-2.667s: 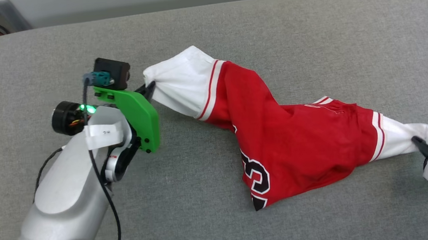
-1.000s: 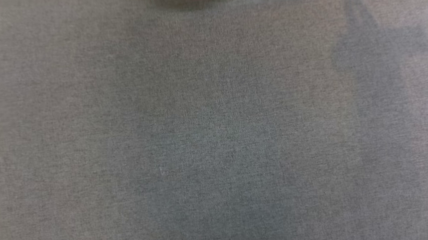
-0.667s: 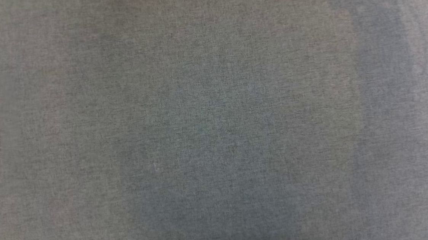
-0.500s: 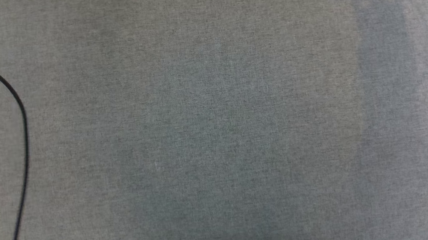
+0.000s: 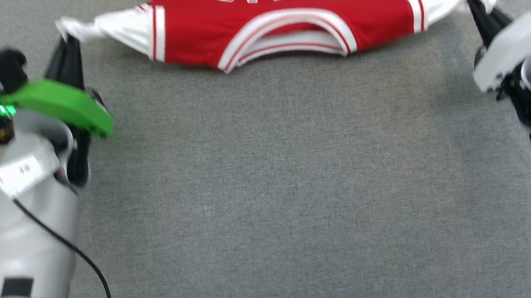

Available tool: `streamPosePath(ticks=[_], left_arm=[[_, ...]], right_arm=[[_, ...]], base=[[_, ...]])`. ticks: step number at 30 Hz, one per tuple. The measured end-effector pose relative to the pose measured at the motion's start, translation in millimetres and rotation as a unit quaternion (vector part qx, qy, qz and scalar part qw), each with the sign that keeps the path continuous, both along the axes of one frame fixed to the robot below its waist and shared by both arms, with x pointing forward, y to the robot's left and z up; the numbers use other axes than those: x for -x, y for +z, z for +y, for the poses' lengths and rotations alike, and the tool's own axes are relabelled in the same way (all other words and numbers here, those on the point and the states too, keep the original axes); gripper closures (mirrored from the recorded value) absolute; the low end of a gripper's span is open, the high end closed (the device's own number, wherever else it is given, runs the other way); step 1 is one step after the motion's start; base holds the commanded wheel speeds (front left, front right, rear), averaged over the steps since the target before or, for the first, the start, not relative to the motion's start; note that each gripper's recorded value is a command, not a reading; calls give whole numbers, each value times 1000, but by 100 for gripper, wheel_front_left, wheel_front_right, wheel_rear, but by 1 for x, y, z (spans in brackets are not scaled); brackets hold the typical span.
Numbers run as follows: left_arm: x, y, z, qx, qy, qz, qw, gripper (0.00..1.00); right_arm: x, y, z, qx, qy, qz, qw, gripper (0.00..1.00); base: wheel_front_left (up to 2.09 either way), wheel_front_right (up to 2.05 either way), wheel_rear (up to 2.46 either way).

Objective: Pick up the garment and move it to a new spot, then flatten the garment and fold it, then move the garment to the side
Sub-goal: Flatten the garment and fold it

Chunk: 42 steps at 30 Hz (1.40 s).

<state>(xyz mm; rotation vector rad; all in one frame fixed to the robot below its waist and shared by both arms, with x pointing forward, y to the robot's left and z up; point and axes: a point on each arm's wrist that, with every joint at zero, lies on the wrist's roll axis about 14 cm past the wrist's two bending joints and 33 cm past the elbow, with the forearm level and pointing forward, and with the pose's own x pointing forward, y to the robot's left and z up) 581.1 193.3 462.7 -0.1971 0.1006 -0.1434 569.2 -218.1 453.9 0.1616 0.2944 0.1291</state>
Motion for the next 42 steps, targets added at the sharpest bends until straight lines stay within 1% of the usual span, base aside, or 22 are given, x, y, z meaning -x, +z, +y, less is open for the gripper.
streamPosePath(ticks=[6,14,21,24,29,34,37,38,39,40,41,42], left_arm=[[60,-2,3,10,13,-3,1000,100],[151,-17,8,22,46,27,998,100],[209,-14,12,21,61,53,997,100],[230,-11,18,17,73,60,995,100],[262,-13,28,15,98,81,992,100],[287,-22,31,14,112,106,988,100],[295,-27,26,20,110,117,987,100],[296,-28,23,21,107,119,987,100],[296,-29,19,22,102,120,987,100],[296,-28,17,22,99,120,988,100],[296,-28,15,21,96,118,988,100],[296,-27,12,21,92,116,989,100]], right_arm=[[51,-8,-8,-12,-4,-1,1000,100],[127,-17,-17,-21,-18,12,1000,100],[193,-23,-18,-35,-39,37,998,100],[221,-25,-15,-41,-51,50,997,100],[267,-30,-3,-49,-65,91,993,100],[298,-35,10,-39,-61,132,989,100],[307,-39,14,-44,-63,145,986,100],[307,-40,14,-44,-63,147,986,97],[307,-39,15,-44,-62,147,986,65],[305,-37,16,-42,-62,142,987,23],[303,-36,15,-41,-62,137,988,0],[299,-33,16,-39,-59,130,989,0]], base=[[0,0,0],[0,0,0],[0,0,0],[0,0,0],[0,0,0],[0,0,0],[0,0,0],[0,0,0],[0,0,0],[0,0,0],[0,0,0],[0,0,0]])
